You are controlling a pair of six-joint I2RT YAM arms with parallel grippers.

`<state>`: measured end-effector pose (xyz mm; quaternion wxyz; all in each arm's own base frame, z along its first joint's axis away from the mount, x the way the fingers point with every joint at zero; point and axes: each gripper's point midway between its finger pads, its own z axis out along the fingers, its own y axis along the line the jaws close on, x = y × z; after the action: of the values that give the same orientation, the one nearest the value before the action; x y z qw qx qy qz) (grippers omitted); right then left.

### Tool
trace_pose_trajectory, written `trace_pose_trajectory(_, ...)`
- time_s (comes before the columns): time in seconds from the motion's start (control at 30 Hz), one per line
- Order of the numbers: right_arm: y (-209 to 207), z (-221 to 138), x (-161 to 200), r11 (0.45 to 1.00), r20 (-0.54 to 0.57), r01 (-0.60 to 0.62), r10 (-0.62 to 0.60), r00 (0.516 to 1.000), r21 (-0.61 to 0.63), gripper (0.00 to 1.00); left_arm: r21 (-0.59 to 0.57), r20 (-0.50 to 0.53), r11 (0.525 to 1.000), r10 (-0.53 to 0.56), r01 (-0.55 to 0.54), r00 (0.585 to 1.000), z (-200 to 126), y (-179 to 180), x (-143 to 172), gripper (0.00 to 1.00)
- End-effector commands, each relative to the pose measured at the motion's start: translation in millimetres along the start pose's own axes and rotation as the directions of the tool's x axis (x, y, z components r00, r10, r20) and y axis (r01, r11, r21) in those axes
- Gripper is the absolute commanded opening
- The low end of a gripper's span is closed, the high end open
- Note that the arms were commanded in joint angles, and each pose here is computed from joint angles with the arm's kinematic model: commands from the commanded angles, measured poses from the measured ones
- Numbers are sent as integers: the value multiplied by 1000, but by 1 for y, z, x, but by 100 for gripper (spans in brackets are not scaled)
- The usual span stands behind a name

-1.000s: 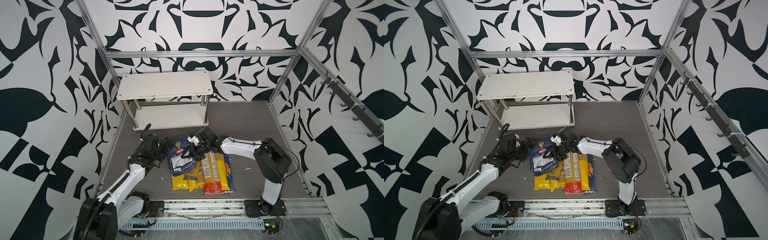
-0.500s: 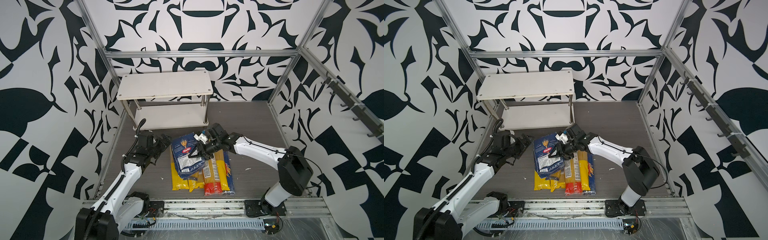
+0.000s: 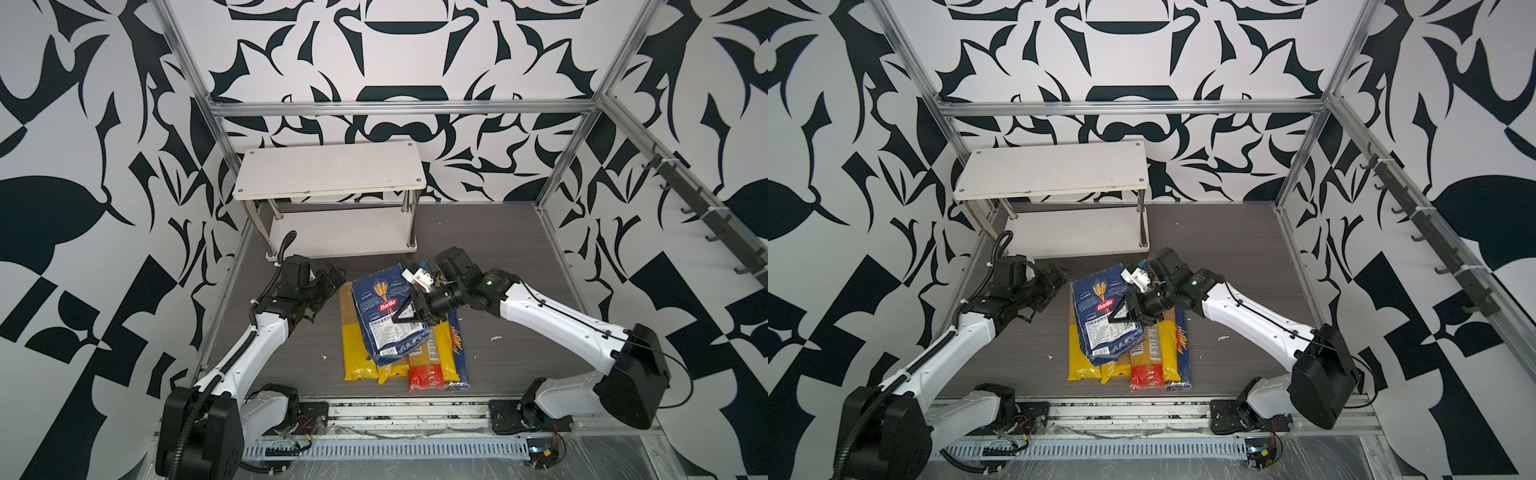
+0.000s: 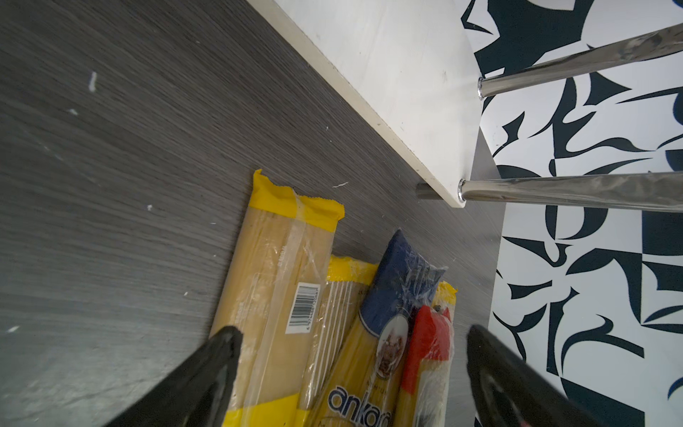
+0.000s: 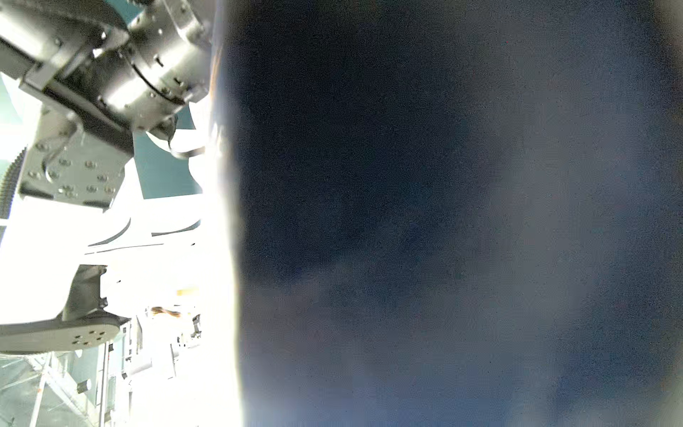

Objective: Arrange pasta packages on shelves
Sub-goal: Pick up the pasta box from the pasta bags.

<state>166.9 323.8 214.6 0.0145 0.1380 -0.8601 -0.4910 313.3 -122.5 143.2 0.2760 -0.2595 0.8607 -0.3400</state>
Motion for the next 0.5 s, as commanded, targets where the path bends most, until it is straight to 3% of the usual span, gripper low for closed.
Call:
trace_pose_trajectory(0.0,45,-23,-4,978,79,179,-171,982,-104,32,39,17,999,21,-22,1000,-1,-10,-6,98)
trace_pose_trajectory(0.23,56,-34,-4,976,114,189,-177,978,-105,32,47,16,999,27,-28,1000,0,-12,-6,98)
trace_pose_trajectory(0.47,105,-68,-28,951,223,277,-243,944,-137,30,59,13,998,33,-33,999,-1,-15,-6,98)
